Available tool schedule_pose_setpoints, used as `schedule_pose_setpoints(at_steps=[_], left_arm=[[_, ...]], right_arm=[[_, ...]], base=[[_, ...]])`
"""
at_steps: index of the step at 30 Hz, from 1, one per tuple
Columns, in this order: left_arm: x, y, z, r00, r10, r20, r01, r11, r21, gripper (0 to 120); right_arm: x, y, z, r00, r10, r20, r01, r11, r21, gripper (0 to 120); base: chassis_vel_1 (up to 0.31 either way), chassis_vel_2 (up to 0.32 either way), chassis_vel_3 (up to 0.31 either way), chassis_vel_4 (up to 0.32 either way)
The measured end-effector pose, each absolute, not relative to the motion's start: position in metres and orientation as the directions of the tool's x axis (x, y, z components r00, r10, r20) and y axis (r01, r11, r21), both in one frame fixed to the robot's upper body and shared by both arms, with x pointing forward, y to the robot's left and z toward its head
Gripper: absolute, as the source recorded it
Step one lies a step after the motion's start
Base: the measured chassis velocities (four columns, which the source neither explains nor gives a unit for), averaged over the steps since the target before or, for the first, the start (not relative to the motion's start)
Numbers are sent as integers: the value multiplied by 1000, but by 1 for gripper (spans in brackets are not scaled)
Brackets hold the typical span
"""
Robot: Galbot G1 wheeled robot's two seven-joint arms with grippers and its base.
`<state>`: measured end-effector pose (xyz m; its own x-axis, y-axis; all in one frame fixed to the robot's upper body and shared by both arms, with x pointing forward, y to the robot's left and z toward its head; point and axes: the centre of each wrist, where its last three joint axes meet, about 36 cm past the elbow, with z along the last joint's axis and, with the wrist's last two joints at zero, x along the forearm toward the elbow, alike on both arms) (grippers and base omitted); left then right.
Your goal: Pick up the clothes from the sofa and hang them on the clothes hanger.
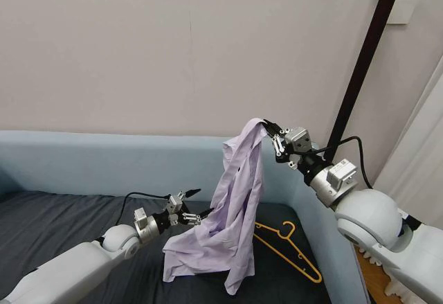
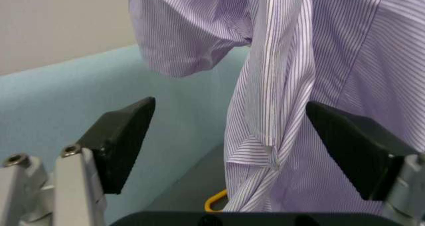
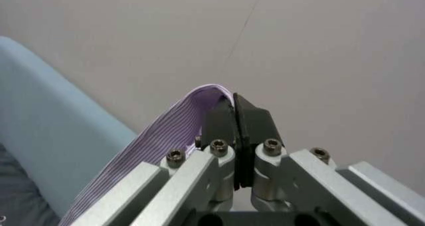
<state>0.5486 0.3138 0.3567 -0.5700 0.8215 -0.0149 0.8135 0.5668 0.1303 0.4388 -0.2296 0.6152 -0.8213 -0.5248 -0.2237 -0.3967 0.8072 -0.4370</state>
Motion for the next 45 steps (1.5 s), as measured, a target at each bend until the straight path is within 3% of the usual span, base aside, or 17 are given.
schedule_pose_setpoints(at_steps=[23,37,41,45], left_arm=[[558,302,340,-549,836,14,829,542,139,1],[549,309,354,-575,818,-15,808,571,144,0],[541,316,375,-644,765,-14,750,636,183,0],[524,320,423,-799,601,-5,585,780,222,0]], right_arm=[[431,-227,618,-814,-535,-225,-414,807,-422,0],[438,-236,600,-865,-468,-180,-374,842,-389,0],[449,-237,590,-898,-414,-150,-340,868,-362,0],[466,-233,578,-932,-341,-120,-286,898,-334,0]], base=[[0,0,0,0],[0,0,0,0],[0,0,0,0],[0,0,0,0]])
